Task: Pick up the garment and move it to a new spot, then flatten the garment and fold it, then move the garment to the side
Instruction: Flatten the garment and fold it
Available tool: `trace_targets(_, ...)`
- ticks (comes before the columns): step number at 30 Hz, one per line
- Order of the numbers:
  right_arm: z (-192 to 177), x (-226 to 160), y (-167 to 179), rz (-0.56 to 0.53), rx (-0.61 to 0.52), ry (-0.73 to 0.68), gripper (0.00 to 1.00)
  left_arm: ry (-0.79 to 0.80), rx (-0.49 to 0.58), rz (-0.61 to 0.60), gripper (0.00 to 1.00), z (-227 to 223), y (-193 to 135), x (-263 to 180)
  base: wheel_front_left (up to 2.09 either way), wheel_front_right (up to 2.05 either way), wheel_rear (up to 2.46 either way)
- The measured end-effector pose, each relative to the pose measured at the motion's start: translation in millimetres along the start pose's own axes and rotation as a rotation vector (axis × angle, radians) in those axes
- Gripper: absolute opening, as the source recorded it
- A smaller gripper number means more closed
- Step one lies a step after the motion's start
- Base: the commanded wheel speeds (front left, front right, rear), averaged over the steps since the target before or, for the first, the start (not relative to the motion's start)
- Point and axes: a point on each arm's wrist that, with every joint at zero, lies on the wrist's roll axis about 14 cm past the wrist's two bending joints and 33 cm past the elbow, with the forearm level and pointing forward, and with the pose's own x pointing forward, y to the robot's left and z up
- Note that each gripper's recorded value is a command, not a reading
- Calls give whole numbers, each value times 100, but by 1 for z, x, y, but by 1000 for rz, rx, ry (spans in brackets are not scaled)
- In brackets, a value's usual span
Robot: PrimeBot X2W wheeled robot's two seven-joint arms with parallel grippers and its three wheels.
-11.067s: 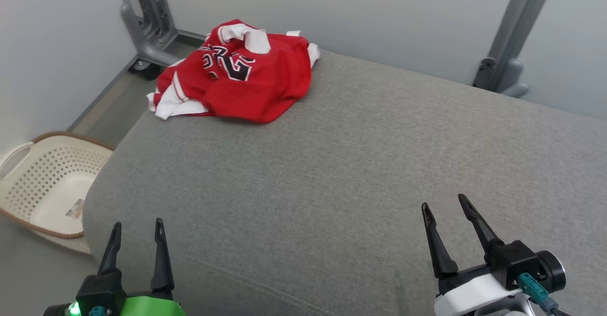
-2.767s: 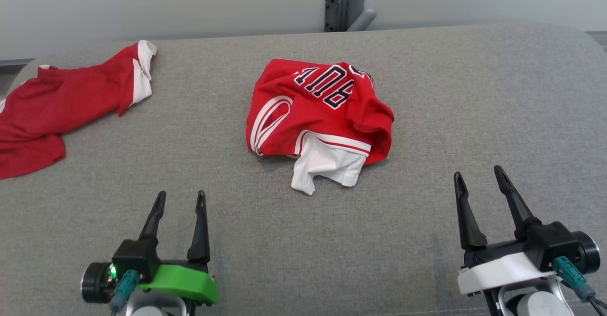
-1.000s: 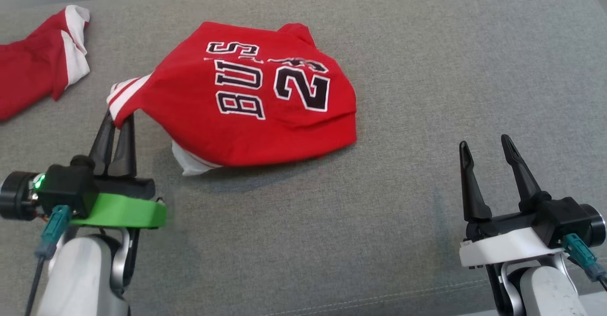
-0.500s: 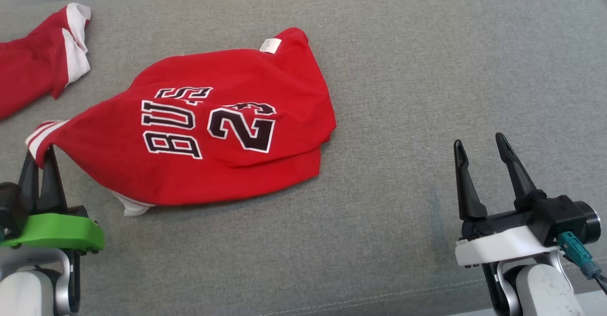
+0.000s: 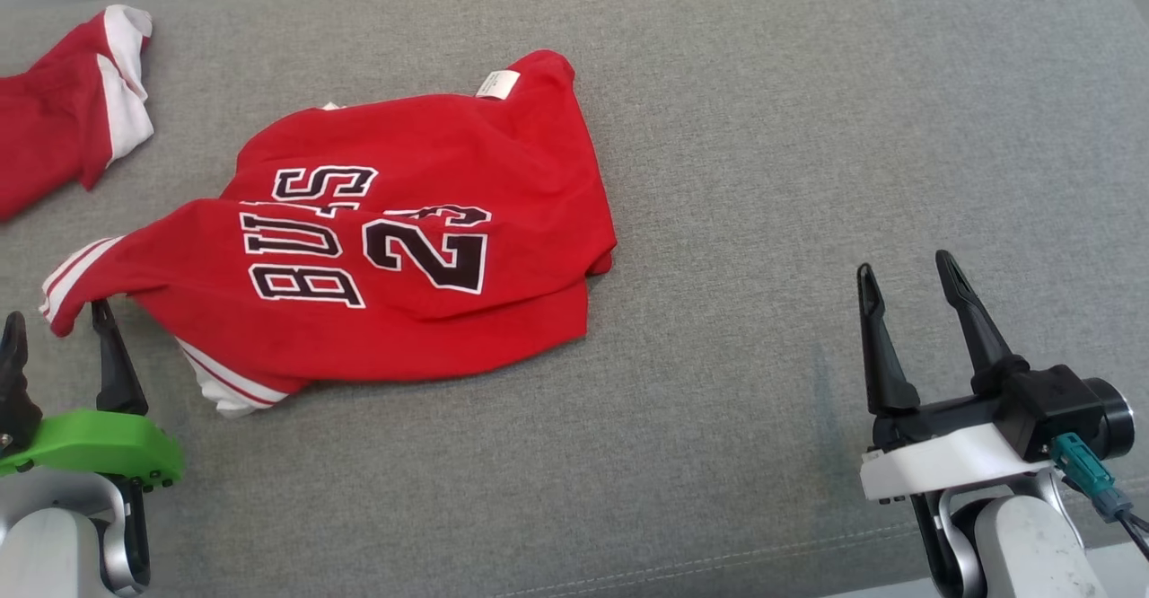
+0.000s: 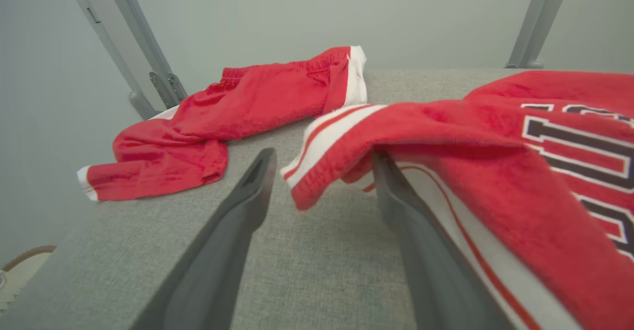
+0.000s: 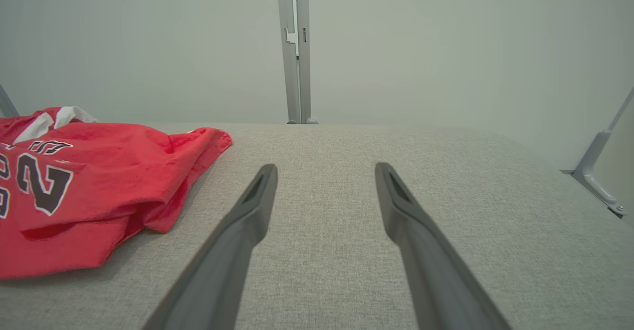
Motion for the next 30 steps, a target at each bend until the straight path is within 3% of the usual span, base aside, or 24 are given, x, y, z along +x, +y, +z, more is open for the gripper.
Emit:
trace_targets(7, 0, 6, 21, 62, 12, -5, 100, -18, -26, 50, 100, -2, 16, -22, 0, 0, 0)
trace_targets(17, -16, 29, 90, 271, 3, 33, 100, -137, -127, 16, 100, 28, -16, -65, 0, 0, 0)
trace_targets(24, -54, 48, 132, 395, -26, 151, 100, -184, -137, 2, 100, 42, -22, -88, 0, 0, 0)
trace_targets(30, -85, 62, 149, 439, -50, 252, 100, -205, -161, 20, 100, 49, -18, -104, 0, 0, 0)
